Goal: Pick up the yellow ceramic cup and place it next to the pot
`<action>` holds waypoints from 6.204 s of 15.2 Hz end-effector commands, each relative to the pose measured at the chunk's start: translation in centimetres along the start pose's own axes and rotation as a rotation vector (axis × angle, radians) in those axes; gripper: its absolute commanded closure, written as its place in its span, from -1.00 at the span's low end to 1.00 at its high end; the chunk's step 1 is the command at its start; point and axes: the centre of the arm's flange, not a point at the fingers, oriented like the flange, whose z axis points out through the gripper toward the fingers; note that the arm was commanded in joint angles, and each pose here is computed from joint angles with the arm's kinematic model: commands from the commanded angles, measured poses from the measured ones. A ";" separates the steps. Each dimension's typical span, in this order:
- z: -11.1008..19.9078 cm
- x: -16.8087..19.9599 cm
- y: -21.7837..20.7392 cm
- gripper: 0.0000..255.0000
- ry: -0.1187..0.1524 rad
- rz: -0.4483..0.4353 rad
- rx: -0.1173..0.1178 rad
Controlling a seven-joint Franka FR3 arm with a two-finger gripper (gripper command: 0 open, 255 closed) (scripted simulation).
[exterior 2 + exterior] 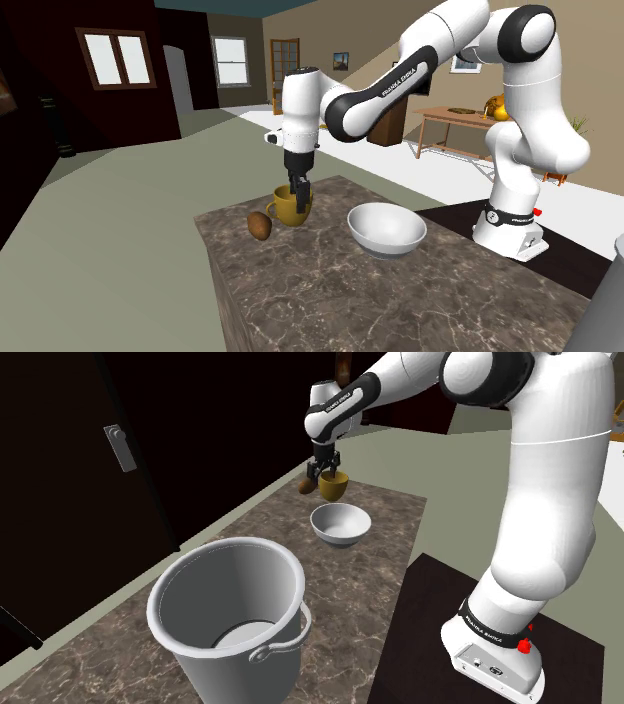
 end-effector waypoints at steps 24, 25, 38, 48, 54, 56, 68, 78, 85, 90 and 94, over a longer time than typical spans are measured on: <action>1.8 0.1 0.2 1.00 0.000 0.000 0.000; 1.3 0.1 0.3 1.00 0.000 0.000 0.000; -5.5 0.4 1.0 1.00 0.000 0.000 0.000; -10.8 0.6 1.6 1.00 0.000 0.000 0.000; -13.9 0.7 1.9 1.00 0.000 0.000 0.000; -15.0 0.7 2.0 1.00 0.000 0.000 0.000; -21.3 1.0 2.7 1.00 0.000 0.000 0.000; -26.5 1.2 3.3 1.00 0.000 0.000 0.000; -28.9 -1.8 1.0 1.00 0.000 0.000 0.000; -29.5 -6.9 -3.1 1.00 0.000 0.000 0.000; -30.0 -11.0 -6.4 1.00 0.000 0.000 0.000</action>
